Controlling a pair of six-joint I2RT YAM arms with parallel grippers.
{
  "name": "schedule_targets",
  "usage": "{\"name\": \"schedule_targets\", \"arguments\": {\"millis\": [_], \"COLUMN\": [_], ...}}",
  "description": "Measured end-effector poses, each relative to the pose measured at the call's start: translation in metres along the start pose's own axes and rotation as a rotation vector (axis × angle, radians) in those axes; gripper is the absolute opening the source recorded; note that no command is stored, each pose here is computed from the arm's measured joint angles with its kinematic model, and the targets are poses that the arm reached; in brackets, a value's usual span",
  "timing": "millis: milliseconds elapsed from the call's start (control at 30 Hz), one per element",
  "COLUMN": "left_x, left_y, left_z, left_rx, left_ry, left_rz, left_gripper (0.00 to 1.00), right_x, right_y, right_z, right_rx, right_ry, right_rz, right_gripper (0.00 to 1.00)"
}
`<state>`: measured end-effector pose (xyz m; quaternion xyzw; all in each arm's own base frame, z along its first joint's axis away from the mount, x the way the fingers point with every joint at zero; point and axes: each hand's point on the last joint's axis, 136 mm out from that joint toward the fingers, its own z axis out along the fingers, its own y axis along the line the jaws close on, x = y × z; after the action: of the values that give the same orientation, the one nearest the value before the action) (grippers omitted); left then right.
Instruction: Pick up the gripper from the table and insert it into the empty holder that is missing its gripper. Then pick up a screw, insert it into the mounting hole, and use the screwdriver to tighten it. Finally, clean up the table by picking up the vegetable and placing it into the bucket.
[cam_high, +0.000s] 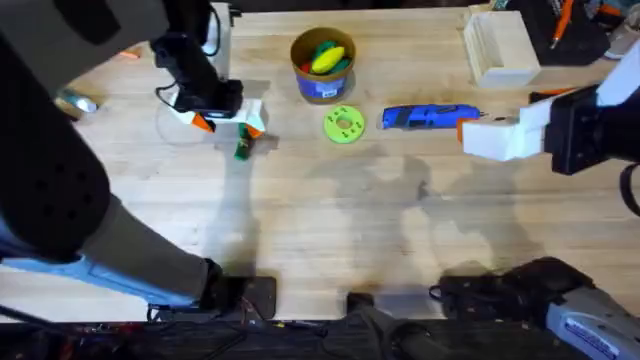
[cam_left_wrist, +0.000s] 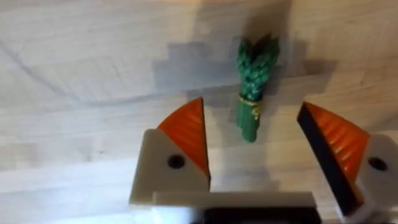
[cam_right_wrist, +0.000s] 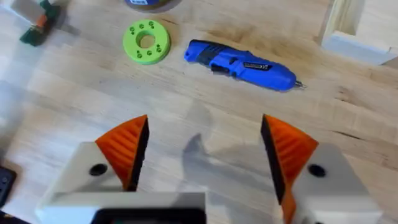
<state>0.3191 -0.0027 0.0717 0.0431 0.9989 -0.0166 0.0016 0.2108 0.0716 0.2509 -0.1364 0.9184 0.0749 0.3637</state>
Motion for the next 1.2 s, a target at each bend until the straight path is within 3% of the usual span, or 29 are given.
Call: {"name": "schedule_targets", "arguments": {"millis": [100, 433, 633, 700, 767, 867, 900, 1200], "left_x": [-0.005, 0.012, 0.006, 0.005, 0.004, 0.002, 0.001, 0.002], "left_y": [-0.006, -0.006, -0.005, -0.005, -0.006, -0.009, -0.008, -0.007], "left_z": [0.008, 0.042, 0.042, 0.042, 0.042, 0.042, 0.04, 0.041], "left_rx": [0.0, -0.006, -0.008, -0.008, -0.005, 0.008, 0.001, -0.002], "left_ry": [-0.009, 0.021, -0.01, -0.014, -0.018, -0.026, -0.032, -0.027], "left_rz": [0.021, 0.01, 0.001, -0.001, -0.001, -0.002, -0.001, -0.002], "left_gripper": [0.877, 0.86, 0.808, 0.718, 0.532, 0.194, 0.022, 0.022], "right_x": [0.0, 0.0, 0.0, 0.0, 0.0, 0.0, 0.0, 0.0], "right_y": [0.0, 0.0, 0.0, 0.0, 0.0, 0.0, 0.0, 0.0], "right_z": [0.0, 0.0, 0.0, 0.0, 0.0, 0.0, 0.0, 0.0], "right_rx": [0.0, 0.0, 0.0, 0.0, 0.0, 0.0, 0.0, 0.0], "right_ry": [0.0, 0.0, 0.0, 0.0, 0.0, 0.0, 0.0, 0.0], "right_rz": [0.0, 0.0, 0.0, 0.0, 0.0, 0.0, 0.0, 0.0], "right_gripper": [0.994, 0.994, 0.994, 0.994, 0.994, 0.994, 0.994, 0.994]}}
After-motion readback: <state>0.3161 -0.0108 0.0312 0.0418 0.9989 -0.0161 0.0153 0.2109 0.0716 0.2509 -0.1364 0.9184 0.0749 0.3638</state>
